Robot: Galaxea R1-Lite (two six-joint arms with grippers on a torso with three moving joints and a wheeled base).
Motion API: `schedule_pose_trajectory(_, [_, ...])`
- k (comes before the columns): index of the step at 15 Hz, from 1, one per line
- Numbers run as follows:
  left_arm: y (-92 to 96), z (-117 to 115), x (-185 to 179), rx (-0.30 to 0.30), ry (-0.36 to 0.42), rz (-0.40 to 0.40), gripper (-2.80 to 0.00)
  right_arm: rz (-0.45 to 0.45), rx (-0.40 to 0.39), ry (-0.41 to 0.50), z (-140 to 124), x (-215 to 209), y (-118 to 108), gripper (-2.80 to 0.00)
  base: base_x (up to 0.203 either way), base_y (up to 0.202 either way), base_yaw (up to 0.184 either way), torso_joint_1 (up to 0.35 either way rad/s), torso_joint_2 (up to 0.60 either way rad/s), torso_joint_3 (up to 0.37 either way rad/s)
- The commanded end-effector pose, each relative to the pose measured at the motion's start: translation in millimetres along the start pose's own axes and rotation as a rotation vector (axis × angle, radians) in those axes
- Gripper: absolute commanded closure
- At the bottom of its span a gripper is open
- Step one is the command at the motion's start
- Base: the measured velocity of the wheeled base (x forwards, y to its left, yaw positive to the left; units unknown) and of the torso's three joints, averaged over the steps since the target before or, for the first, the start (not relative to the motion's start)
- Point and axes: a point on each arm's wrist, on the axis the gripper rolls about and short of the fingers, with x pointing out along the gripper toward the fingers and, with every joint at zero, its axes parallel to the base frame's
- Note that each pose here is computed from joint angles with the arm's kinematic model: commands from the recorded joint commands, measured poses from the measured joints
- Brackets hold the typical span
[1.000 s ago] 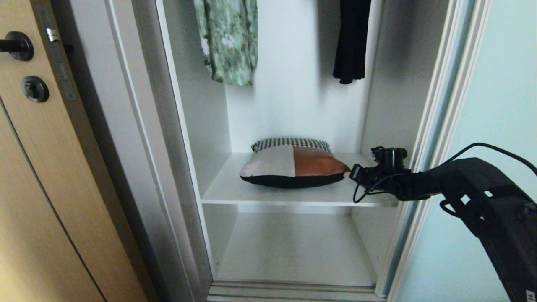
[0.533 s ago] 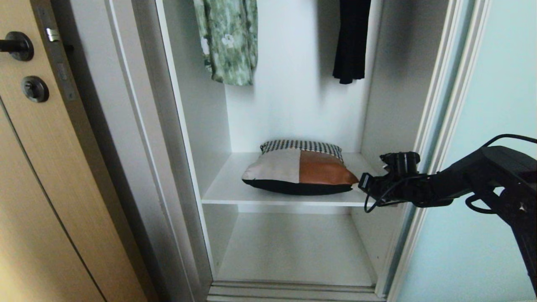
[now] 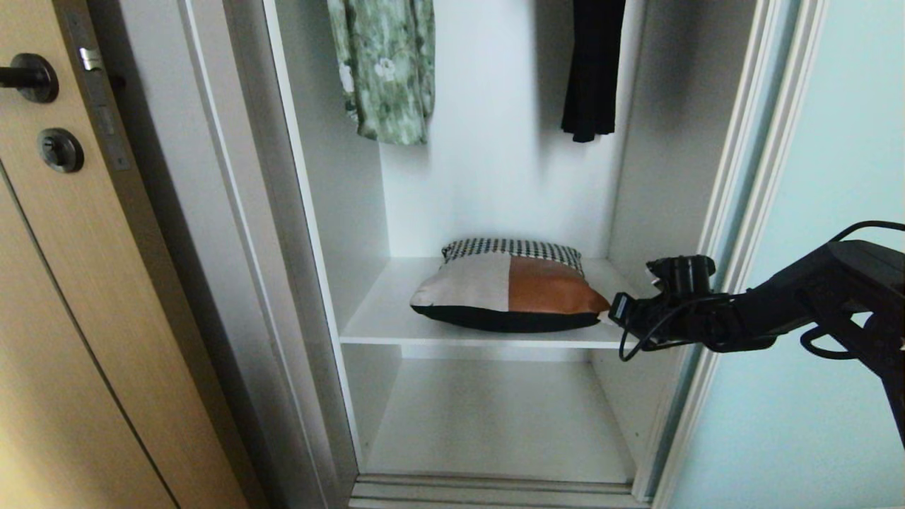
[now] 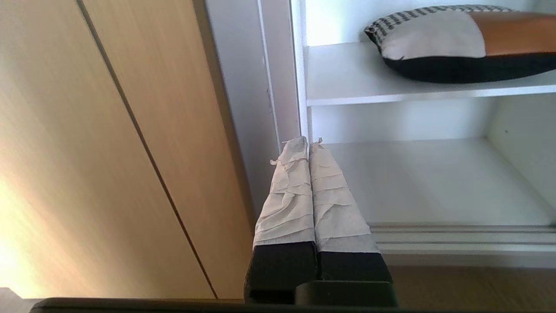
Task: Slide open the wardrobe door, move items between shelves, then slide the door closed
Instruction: Place the pillow on the lower shelf
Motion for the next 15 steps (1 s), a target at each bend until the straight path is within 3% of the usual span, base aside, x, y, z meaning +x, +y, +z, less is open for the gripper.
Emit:
schedule_pose_trajectory(1, [2.7,26.7,26.5,0.0,0.117,-0.033,0.0,0.011,-0.001,-0.01,3.0,-0.4,3.0,0.0,0.0,0.0,0.0,0.0,0.0,0.0])
schedule_pose_trajectory(5, [8.1,74.9,99.2,-0.011,0.294,-0.083,0.0,0.013,0.003,-0.022,5.8,2.7,-0.7,0.0,0.0,0.0,0.0,0.0,0.0,0.0])
schedule_pose_trajectory(9, [0.6,103.2,218.4,-0.052,0.455,-0.186,0.0,0.013,-0.004,-0.03,7.8,5.1,-4.1,0.0,0.0,0.0,0.0,0.0,0.0,0.0])
schedule_pose_trajectory(11, [-22.4,99.1,280.3,-0.085,0.526,-0.264,0.0,0.026,-0.013,-0.042,10.6,2.6,-2.0,0.0,0.0,0.0,0.0,0.0,0.0,0.0])
schedule_pose_trajectory(15, [-84.5,77.3,366.7,-0.154,0.615,-0.381,0.0,0.046,-0.024,-0.07,10.4,4.1,-2.8,0.0,0.0,0.0,0.0,0.0,0.0,0.0])
